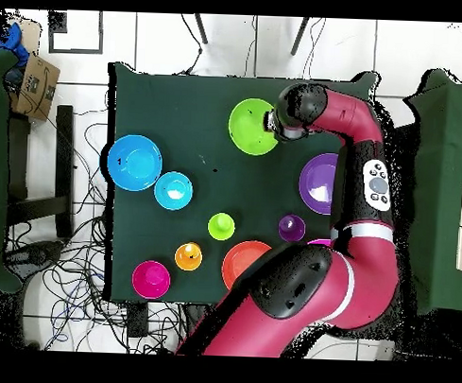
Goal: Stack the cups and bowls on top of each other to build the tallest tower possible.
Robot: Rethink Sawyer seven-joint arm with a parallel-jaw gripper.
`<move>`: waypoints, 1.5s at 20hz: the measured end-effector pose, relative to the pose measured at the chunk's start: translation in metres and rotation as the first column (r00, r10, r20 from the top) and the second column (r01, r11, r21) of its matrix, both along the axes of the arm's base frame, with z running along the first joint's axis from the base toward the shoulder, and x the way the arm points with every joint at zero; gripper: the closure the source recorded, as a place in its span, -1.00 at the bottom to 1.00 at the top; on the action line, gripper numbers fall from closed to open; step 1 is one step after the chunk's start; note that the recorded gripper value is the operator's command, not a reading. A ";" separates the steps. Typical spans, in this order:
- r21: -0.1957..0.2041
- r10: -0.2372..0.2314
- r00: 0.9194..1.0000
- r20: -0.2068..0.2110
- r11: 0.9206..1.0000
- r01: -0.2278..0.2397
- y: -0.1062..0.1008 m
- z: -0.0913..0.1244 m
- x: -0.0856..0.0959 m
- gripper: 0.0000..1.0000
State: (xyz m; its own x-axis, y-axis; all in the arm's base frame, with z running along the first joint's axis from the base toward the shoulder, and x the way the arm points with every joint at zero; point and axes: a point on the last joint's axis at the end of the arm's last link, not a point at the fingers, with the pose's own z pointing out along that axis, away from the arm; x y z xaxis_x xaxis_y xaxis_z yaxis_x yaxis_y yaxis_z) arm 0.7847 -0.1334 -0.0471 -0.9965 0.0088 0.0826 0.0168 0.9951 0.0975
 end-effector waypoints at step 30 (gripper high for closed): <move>-0.004 0.074 0.995 0.069 0.997 -0.074 0.044 0.047 0.001 1.00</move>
State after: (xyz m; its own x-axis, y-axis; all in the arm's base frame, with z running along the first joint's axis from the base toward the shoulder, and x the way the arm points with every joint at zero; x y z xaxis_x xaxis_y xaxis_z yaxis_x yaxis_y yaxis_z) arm 0.7852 -0.0898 0.0003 -0.9978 -0.0649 0.0131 -0.0634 0.9935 0.0942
